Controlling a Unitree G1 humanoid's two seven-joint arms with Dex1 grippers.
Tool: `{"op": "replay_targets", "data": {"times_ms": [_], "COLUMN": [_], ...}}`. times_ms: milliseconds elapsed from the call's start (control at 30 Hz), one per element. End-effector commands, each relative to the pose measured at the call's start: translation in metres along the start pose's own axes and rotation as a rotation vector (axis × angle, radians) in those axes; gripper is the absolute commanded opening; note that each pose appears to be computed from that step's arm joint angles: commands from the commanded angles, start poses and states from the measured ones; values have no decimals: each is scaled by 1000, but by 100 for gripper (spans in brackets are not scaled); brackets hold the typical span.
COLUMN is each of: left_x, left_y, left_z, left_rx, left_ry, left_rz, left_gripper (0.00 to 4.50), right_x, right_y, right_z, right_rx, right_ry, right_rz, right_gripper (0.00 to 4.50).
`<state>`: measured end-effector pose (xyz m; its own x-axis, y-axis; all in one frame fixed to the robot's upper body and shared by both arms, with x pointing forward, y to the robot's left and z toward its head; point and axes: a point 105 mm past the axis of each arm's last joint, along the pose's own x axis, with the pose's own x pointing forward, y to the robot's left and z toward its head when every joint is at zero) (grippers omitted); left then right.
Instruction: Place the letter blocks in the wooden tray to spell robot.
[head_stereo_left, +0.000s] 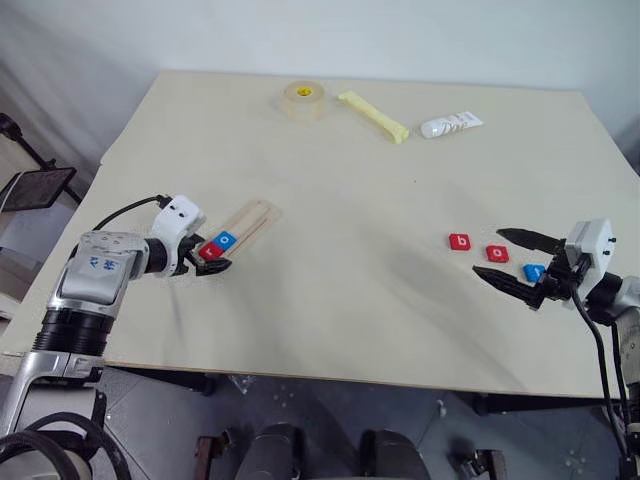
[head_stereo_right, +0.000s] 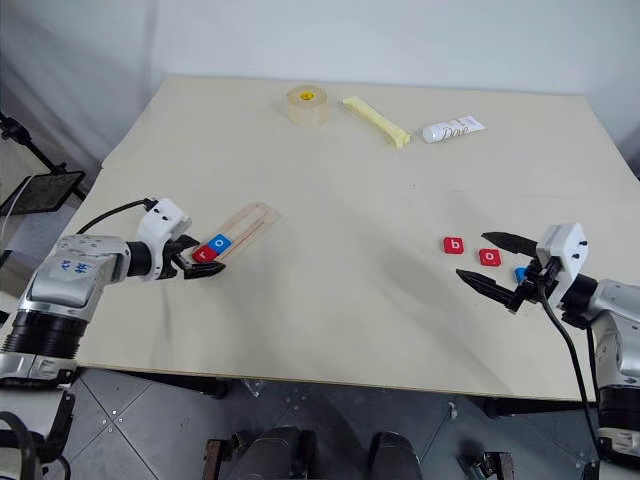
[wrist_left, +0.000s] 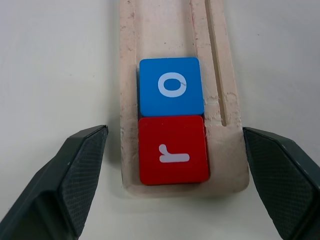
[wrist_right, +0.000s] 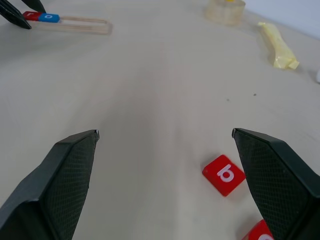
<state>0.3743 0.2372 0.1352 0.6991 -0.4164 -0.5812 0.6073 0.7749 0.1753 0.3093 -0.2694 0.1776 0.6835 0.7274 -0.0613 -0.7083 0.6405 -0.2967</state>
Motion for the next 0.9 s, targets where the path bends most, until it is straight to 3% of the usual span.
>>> {"op": "replay_targets", "data": {"times_ms": [33,100,233,433,567,733,900], "left_x": [11,15,19,20,20,29,37], "left_y": [-6,-4,-7,-10,-20,-48,-81], "left_z": [-22,-28,-29,-17,6,64,94], "left_rx": [-29,-32,-31,79,147,366,475], "left_ry": [95,128,134,112,58,-29,-82], "left_rz": [-20,-6,-24,-42,-79,-122,-222], "left_gripper": [450,450,342,340,340,340,340], "right_x": [-1,1,2,1,-1,-5,-12], "right_y": [-4,-5,-7,-8,-8,-6,5], "right_z": [6,6,6,7,7,8,2], "right_rx": [-20,-21,-24,-29,-30,-36,-16], "right_ry": [-6,-6,-2,2,1,-6,-11], "right_rz": [-9,-10,-13,-21,-29,-57,-87], "right_gripper": [447,447,450,450,450,450,450]}}
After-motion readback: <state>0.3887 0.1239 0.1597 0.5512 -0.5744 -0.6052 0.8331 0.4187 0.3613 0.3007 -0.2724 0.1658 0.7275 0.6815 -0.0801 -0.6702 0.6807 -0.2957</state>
